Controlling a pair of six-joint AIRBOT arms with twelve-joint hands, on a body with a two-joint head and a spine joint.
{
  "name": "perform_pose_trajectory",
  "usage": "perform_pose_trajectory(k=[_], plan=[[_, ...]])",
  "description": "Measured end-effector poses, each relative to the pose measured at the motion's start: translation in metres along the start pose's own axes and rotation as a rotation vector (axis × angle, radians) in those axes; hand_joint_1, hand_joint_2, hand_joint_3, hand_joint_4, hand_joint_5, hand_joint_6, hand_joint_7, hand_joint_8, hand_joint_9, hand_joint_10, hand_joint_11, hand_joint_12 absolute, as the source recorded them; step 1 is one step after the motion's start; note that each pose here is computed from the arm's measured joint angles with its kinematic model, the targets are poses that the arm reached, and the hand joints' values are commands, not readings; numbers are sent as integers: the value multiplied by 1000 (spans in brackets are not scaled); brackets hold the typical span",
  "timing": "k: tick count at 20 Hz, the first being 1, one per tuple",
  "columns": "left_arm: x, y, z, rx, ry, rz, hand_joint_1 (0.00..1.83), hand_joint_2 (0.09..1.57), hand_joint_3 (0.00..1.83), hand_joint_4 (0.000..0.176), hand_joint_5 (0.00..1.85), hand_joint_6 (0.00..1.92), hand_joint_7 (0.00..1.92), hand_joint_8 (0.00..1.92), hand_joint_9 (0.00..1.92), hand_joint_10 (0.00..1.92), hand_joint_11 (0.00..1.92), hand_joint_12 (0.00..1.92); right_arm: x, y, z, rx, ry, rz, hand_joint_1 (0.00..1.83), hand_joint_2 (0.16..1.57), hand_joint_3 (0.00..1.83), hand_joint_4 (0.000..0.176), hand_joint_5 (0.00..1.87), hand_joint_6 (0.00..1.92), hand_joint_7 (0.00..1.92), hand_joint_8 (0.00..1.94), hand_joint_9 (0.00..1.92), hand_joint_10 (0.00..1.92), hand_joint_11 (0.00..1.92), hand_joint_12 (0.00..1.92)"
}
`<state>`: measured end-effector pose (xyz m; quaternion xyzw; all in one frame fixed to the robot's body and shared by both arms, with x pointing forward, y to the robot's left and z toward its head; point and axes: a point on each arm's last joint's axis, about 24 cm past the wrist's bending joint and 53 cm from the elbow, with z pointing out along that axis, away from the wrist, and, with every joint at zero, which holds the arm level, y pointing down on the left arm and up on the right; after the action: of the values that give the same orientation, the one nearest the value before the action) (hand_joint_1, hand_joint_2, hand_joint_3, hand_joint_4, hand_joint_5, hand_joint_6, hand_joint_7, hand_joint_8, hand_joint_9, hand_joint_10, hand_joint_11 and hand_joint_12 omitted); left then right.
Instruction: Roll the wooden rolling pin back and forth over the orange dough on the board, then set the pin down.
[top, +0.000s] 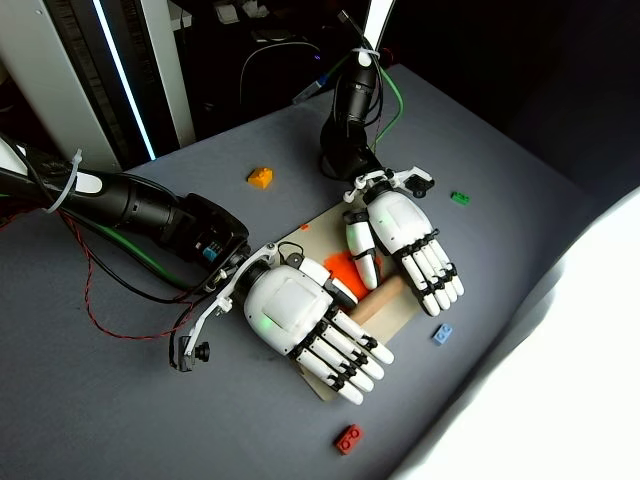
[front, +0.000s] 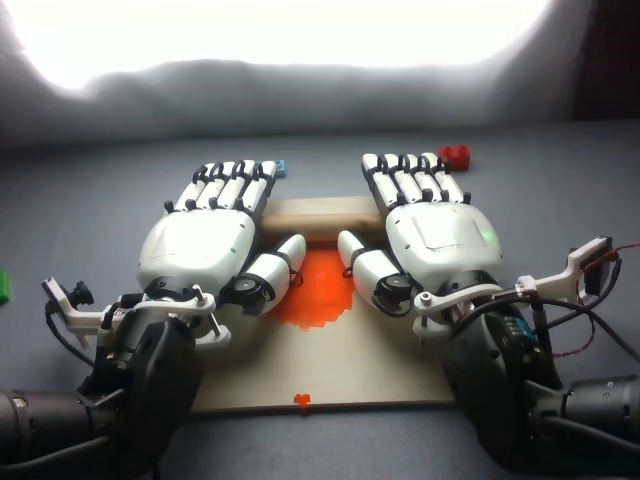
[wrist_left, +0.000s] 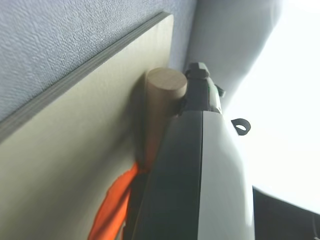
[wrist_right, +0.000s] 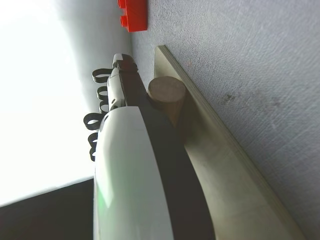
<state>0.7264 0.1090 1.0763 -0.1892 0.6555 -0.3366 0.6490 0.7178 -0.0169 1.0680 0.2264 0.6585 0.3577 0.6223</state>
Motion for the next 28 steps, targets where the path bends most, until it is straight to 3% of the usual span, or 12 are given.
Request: perform_pose_trajectory(k=[28], plan=[[-2,-3,20,1,15,29,0,1571,49,0,0,0,0,0,0,0,0,0,-6,-6,5,19,-19,13,0,1558,14,0,0,0,0,0,0,0,0,0]])
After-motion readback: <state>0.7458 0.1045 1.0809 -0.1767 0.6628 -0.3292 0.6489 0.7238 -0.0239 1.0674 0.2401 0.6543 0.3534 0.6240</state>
